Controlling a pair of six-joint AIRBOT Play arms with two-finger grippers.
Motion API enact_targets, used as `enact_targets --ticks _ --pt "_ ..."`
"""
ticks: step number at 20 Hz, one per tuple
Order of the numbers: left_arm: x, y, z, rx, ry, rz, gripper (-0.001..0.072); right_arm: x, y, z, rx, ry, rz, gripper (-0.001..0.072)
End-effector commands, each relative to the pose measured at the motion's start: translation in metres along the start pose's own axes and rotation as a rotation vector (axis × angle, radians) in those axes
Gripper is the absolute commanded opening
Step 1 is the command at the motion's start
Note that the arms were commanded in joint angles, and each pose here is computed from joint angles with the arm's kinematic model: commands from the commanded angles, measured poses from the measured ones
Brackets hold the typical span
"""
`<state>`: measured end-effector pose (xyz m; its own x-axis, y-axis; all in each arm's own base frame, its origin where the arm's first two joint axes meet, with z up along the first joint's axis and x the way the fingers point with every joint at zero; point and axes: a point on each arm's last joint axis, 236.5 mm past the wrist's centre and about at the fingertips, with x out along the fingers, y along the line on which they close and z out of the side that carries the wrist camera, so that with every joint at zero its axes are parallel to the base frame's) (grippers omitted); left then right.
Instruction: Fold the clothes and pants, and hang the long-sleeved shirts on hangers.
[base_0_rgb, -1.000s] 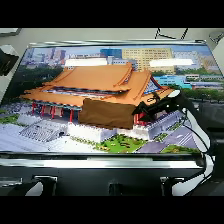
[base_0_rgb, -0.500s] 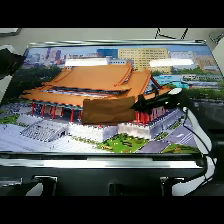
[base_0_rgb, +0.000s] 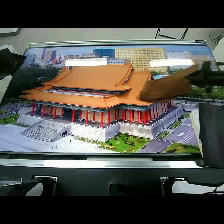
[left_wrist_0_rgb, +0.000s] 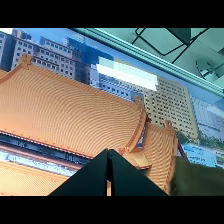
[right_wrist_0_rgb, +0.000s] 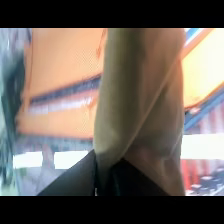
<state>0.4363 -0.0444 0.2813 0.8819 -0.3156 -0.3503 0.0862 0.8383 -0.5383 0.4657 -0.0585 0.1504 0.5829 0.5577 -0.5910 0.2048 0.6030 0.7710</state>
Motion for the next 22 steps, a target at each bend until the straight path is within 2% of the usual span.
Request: enact_targets --ticks 1,6,13,22 --pt "0.0 0.0 0.0 0.001 -0.001 -0.001 0.0024 -0.096 -0.034 0.045 0.11 -0.228 -0.075 0.0041" --pt "0.0 0.0 0.0 0.001 -0.001 -0.001 0.0024 -0.178 -0.081 0.062 0.276 -0.399 -0.116 0.0042" --pt "0.0 -0.001 0.005 0.001 -0.022 -0.001 0.0024 -0.236 -0.103 0.028 0.376 -0.427 -0.175 0.0042" --pt "-0.001 -0.001 0.014 0.024 -0.058 0.0 0.0024 -0.267 -0.179 -0.073 0.638 -0.232 -0.551 0.0043"
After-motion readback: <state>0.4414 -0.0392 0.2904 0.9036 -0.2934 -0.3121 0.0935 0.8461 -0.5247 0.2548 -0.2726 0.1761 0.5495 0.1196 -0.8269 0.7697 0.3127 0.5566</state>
